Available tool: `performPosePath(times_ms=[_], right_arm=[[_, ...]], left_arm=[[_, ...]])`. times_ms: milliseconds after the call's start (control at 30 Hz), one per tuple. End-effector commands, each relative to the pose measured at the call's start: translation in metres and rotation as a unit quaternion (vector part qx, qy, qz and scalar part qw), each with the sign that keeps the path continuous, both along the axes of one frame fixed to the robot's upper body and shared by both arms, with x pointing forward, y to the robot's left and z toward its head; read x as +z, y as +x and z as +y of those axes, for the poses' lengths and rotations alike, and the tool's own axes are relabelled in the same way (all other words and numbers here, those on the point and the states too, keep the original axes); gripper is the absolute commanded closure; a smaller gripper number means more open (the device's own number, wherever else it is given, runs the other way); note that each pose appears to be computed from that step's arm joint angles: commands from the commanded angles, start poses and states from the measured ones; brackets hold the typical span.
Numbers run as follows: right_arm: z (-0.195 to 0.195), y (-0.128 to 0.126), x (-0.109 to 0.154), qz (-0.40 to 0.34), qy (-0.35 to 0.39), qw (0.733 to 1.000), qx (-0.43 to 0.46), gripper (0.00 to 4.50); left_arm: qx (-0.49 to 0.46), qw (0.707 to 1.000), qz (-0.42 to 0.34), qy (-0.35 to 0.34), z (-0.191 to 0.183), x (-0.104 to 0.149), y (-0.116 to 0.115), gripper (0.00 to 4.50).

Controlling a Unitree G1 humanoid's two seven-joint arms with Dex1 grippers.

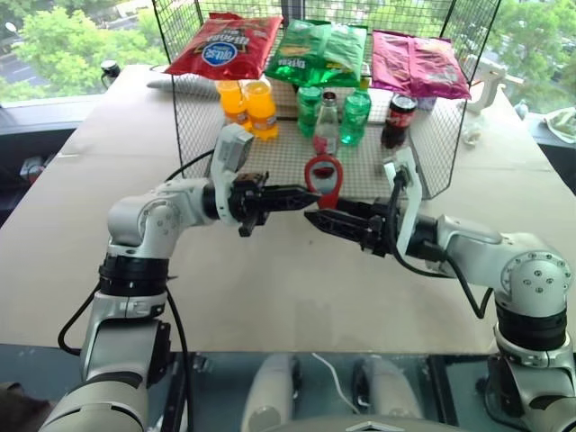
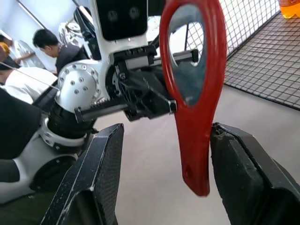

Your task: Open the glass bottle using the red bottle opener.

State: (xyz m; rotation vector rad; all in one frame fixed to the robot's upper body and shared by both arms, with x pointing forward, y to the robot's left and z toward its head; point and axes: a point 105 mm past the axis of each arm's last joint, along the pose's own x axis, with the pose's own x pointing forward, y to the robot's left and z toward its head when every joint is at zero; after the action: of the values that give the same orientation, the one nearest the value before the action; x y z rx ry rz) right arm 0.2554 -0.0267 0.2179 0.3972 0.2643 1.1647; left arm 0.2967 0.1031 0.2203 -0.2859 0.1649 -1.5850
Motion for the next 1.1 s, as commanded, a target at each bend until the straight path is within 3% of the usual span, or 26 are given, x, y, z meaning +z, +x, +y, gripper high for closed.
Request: performPosePath(times_ms=[33,100,233,467,500,567,667,767,867,967,1100], right_arm=[[0.005,-0.005,0.01,-0.007,0.018,1.0,0.019,1.87],[0.006,-0.006,0.007,0.002,0.019,0.999,0.025,2.47],[0.009,-0.007,0.0,0.015,0.009,0.999,0.037,4.32],[0.006,-0.007,-0.005,0.026,0.0,0.999,0.046,4.47],[0.005,-0.008,-0.006,0.025,-0.003,0.999,0.045,4.5],[0.001,-0.007,-0.008,0.023,-0.01,0.999,0.037,4.5],[-0.013,0.001,-0.011,0.001,-0.03,0.999,-0.02,4.5],[-0.036,0.01,-0.019,-0.063,-0.107,0.987,-0.106,4.5],[-0.07,0.017,-0.023,-0.192,-0.256,0.923,-0.213,4.5],[-0.099,0.012,-0.028,-0.306,-0.407,0.819,-0.263,4.5],[-0.125,0.0,-0.032,-0.37,-0.51,0.715,-0.303,4.5]], left_arm=[[-0.018,0.999,-0.026,-0.005,-0.003,0.007,-0.008,4.5],[-0.018,0.999,-0.026,-0.007,-0.002,0.007,-0.008,4.5],[-0.021,0.999,-0.028,-0.005,-0.002,0.006,-0.011,4.5],[-0.023,0.999,-0.026,-0.007,0.002,0.008,-0.01,4.5],[-0.021,1.0,-0.017,-0.013,0.005,0.01,-0.009,3.74],[-0.004,1.0,-0.01,-0.021,0.009,0.015,-0.005,3.05],[0.06,0.998,-0.011,-0.023,0.025,0.018,0.008,1.57],[0.149,0.988,-0.048,-0.014,0.035,0.016,0.024,0.12],[0.281,0.951,-0.13,0.02,0.029,0.009,0.051,0.02],[0.372,0.909,-0.178,0.063,0.018,0.004,0.073,0.02],[0.397,0.901,-0.167,0.042,0.003,0.005,0.088,0.02]])
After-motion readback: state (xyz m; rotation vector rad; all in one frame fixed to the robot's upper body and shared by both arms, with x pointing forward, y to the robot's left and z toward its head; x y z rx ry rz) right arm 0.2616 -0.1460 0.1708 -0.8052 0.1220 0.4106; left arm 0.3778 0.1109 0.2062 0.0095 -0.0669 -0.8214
